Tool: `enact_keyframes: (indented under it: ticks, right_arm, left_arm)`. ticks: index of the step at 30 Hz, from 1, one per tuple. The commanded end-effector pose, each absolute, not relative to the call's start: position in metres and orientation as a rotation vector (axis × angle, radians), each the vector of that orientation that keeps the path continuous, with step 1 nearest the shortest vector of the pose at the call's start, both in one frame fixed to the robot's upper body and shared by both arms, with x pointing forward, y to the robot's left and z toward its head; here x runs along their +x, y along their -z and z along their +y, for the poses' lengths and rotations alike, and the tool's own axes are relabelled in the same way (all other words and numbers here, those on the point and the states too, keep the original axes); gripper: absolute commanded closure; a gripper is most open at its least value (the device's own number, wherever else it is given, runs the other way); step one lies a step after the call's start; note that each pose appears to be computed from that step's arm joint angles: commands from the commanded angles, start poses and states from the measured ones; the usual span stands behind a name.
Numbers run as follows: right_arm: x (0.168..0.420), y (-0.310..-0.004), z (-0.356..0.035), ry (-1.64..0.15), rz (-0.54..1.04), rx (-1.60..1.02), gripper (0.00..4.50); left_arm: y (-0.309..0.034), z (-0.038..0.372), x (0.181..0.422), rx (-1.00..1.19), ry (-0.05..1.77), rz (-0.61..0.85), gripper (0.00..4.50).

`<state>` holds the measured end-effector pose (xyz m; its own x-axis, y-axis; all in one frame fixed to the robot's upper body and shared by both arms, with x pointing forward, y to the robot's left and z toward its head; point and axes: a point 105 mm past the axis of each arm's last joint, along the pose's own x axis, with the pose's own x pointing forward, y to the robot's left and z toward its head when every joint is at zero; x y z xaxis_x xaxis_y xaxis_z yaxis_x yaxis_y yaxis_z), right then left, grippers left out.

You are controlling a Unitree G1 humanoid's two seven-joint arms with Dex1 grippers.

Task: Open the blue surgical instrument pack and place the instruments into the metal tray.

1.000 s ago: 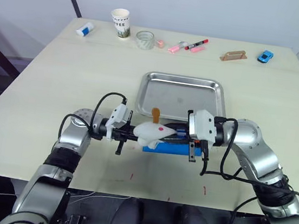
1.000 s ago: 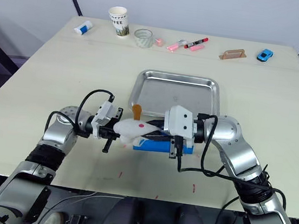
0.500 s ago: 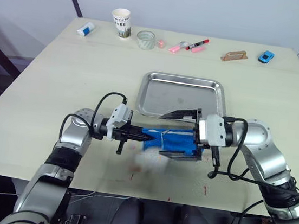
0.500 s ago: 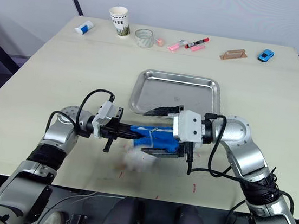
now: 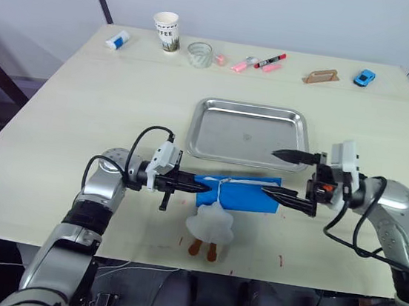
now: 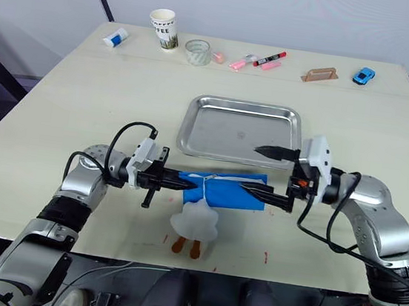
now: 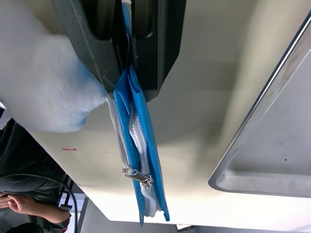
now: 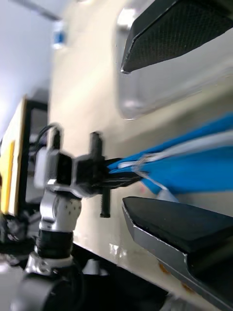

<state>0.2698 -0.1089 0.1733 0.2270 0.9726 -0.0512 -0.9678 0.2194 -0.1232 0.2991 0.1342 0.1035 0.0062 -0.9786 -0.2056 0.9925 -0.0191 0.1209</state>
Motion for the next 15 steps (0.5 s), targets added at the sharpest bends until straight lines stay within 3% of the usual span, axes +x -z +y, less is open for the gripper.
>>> enact_keyframes:
  ticks: [1,6,10,13,15]
  right_arm:
    - [0.271,-0.159,-0.120,-1.330,0.001,-0.130,0.07]
    - [0.278,-0.127,-0.127,-1.279,0.083,-0.118,0.07]
    - [0.279,-0.122,-0.124,-1.290,0.078,-0.118,0.07]
    - [0.277,-0.122,-0.121,-1.314,0.067,-0.109,0.85]
    - [0.276,-0.124,-0.119,-1.322,0.060,-0.095,1.88]
  left_arm:
    - [-0.099,0.135,0.296,0.282,1.601,0.094,4.50]
    - [-0.100,0.136,0.295,0.296,1.608,0.090,4.50]
    - [-0.101,0.137,0.295,0.296,1.610,0.085,4.50]
    - [-0.102,0.137,0.295,0.296,1.611,0.082,4.50]
    - [-0.102,0.137,0.295,0.296,1.611,0.082,4.50]
